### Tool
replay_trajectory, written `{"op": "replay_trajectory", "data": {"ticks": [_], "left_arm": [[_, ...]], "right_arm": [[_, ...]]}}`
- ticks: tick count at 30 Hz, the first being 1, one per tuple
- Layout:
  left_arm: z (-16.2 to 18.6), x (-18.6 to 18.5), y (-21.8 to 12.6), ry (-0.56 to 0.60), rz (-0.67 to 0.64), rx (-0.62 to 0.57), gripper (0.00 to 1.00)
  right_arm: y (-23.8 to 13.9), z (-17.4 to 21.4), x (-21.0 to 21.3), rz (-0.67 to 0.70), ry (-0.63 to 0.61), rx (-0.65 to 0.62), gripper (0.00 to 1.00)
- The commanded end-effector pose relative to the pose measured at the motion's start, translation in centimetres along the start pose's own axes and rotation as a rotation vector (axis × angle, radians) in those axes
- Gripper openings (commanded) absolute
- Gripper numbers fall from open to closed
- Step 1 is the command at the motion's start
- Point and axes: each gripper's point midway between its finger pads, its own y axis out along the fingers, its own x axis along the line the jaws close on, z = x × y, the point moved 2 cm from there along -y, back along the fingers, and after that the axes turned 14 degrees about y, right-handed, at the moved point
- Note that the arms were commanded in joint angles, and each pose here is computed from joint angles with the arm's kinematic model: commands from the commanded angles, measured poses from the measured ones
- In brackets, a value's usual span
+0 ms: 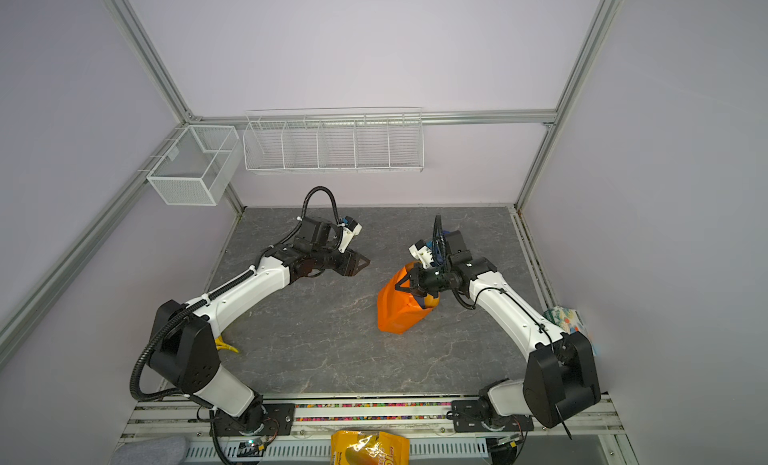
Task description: Wrap the gift box in paper
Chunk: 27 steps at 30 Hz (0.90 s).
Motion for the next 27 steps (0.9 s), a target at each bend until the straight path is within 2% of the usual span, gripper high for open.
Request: {"op": "replay_trajectory", "data": {"ticks": [1,3,10,13,18,21,27], "left_arm": [[-0.1,0.0,-0.3,-0.017,0.0,-0.025,0.61],[0.2,0.0,-0.2,-0.021,0.001,-0.02,0.6],[0.5,0.2,-0.7,-0.025,-0.013,-0.029,0.6],[0.3,0.1,-0.8,-0.026,-0.009,-0.044,0.6],[0.1,0.5,-0.9,-0.053,-0.025,-0.064,0.6],[0.1,0.6,-0.9,-0.068,-0.03,-0.08,0.6],[0.5,0.5,-0.7,-0.088,-0.029,-0.08,0.59]], "right_arm": [[0.7,0.6,-1.3,0.127,0.001,0.025,0.07],[1.5,1.0,-1.3,0.148,-0.003,0.046,0.09],[1.8,2.0,2.1,0.133,-0.065,0.049,0.37],[0.7,2.0,3.2,0.135,-0.088,0.023,0.41],[-1.6,1.8,2.9,0.285,-0.145,-0.057,0.42],[-2.1,2.2,2.4,0.372,-0.167,-0.059,0.4],[-0.6,2.2,1.3,0.556,-0.231,-0.048,0.22]]}}
